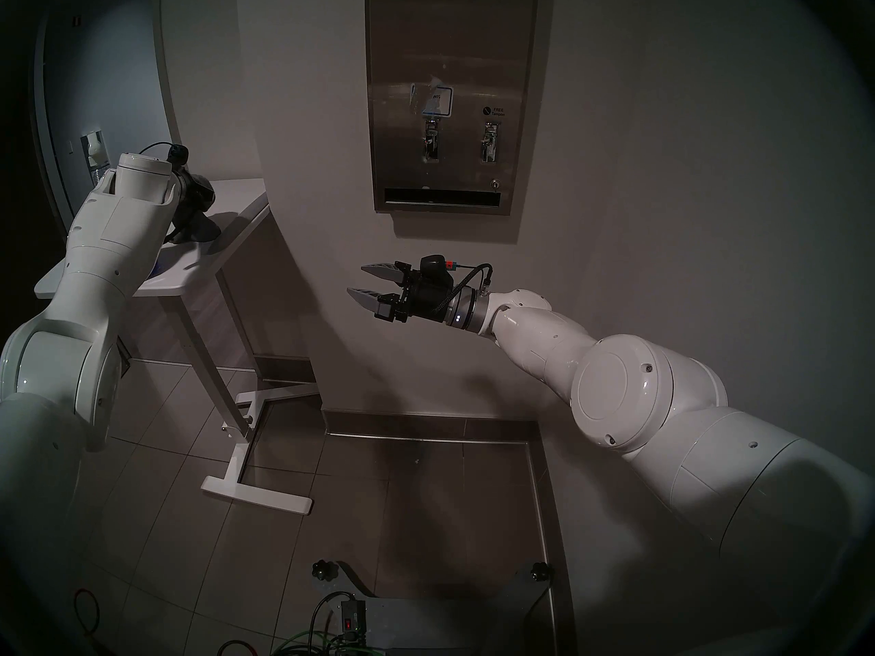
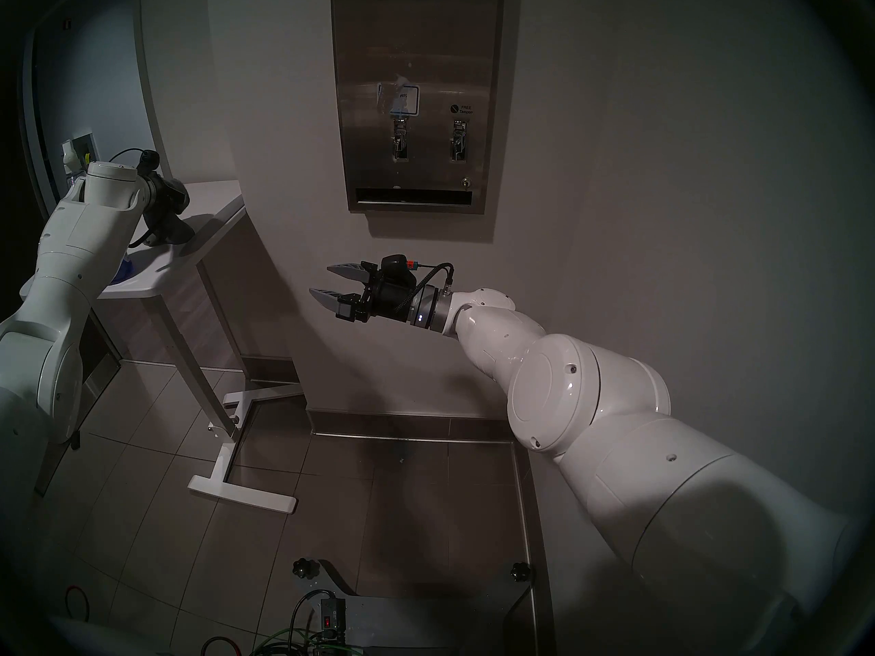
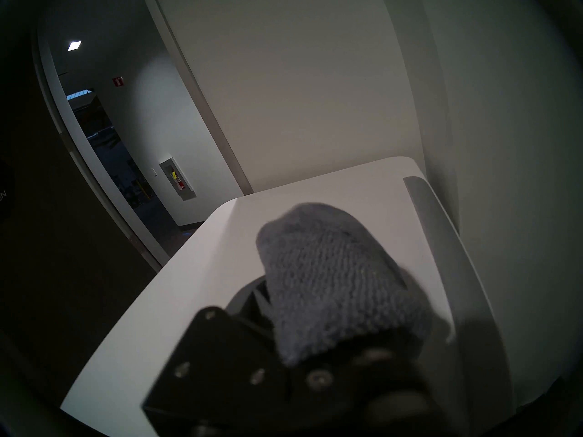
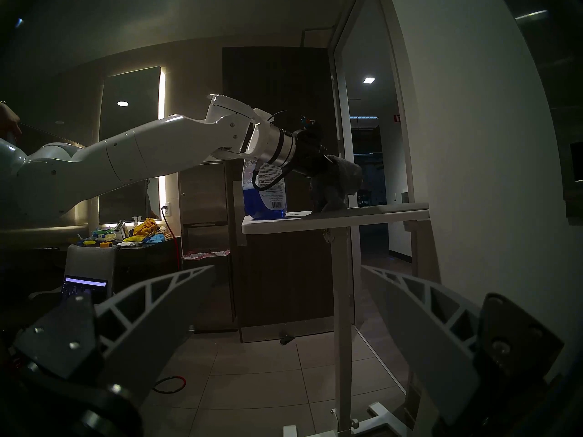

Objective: Pick up the cloth and wipe the surface

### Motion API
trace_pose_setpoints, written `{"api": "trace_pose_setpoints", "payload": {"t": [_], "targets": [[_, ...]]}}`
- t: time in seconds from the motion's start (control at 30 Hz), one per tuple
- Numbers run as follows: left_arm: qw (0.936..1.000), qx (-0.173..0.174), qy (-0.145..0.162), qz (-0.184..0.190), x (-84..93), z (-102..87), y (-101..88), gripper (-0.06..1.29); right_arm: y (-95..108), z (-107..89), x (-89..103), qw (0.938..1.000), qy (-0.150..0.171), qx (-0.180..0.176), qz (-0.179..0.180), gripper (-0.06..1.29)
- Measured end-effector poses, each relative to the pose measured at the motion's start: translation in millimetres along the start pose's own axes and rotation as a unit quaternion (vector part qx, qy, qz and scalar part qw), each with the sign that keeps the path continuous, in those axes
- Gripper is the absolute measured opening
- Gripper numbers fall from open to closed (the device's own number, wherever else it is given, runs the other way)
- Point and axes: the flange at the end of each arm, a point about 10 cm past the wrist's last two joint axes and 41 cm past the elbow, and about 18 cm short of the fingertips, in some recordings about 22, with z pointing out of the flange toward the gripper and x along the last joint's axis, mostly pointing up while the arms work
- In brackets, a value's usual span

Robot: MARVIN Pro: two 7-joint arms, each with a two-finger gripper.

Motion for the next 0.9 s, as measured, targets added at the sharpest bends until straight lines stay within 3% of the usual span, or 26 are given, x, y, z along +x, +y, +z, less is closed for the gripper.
{"api": "trace_pose_setpoints", "payload": {"t": [0.17,0.4,0.9], "targets": [[0.9997,0.005,0.003,0.024,2.7,-3.1,-16.4,0.00,-2,-0.9,-3.3,1.0000,-0.001,0.001,0.004,1.19],[0.9982,0.005,0.022,0.055,19.7,-12.1,-37.2,0.00,-4,-2.5,-9.7,0.9999,-0.002,0.001,0.013,1.19],[0.9906,-0.020,0.077,0.111,63.7,-32.0,-48.3,0.00,-10,-6.1,-22.5,0.9996,-0.004,0.001,0.028,1.21]]}}
